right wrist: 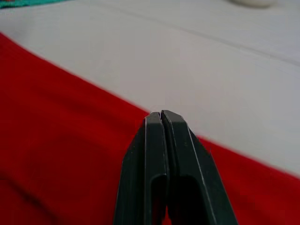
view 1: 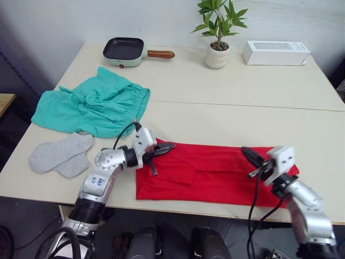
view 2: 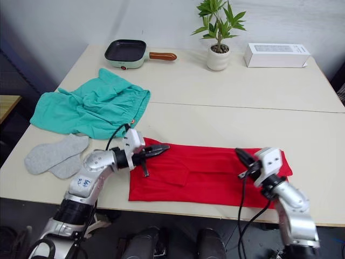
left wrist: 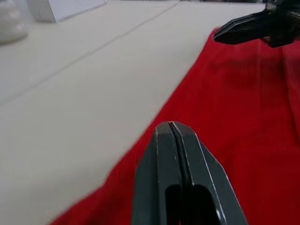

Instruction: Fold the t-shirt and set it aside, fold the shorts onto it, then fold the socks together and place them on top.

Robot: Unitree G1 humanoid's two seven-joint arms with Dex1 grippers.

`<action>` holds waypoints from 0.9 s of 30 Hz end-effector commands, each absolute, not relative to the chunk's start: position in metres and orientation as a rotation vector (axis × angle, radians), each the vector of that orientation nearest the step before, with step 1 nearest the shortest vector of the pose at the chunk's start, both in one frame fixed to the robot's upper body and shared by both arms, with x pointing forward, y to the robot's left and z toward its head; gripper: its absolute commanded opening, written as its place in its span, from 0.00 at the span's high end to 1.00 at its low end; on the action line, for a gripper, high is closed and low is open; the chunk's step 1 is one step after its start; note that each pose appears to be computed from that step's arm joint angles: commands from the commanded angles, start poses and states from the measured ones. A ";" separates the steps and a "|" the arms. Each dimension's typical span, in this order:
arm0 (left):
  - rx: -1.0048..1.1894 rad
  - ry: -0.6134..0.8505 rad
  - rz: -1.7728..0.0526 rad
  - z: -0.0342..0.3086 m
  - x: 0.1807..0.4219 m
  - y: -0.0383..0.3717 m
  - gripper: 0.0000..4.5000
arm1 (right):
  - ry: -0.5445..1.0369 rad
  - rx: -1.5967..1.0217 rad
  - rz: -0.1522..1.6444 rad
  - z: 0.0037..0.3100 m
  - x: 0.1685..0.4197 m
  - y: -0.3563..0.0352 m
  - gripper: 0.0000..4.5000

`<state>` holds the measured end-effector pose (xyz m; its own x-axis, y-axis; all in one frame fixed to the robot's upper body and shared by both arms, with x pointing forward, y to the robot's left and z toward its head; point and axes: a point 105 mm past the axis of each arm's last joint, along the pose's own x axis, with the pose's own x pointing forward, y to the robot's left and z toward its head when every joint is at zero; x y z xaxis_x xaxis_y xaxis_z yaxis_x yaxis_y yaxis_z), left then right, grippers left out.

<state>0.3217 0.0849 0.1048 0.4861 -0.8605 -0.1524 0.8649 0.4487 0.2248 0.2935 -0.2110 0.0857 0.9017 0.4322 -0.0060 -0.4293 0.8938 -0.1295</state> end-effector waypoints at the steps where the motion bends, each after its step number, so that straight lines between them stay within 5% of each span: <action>1: 0.346 0.031 -0.959 0.097 0.327 0.099 1.00 | -0.035 -0.195 0.294 0.085 0.293 -0.247 0.99; 10: 0.307 0.009 -0.965 0.099 0.315 0.126 1.00 | 0.071 -0.144 0.033 0.078 0.282 -0.352 0.99; 14: 0.274 -0.113 -1.056 0.132 0.306 0.125 1.00 | 0.037 -0.080 0.184 0.112 0.286 -0.358 0.99; 18: 0.207 -0.164 -1.203 0.160 0.289 0.117 0.86 | 0.178 -0.217 0.460 0.134 0.291 -0.348 0.79; 27: 0.140 -0.273 -1.456 0.194 0.250 0.097 0.28 | 0.502 -0.366 0.659 0.152 0.324 -0.357 0.12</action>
<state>0.2581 0.1006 0.1816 0.1299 -0.9896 0.0619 0.9613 0.1410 0.2367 0.3285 -0.3508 0.1545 0.7209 0.4995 -0.4804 -0.6331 0.7566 -0.1634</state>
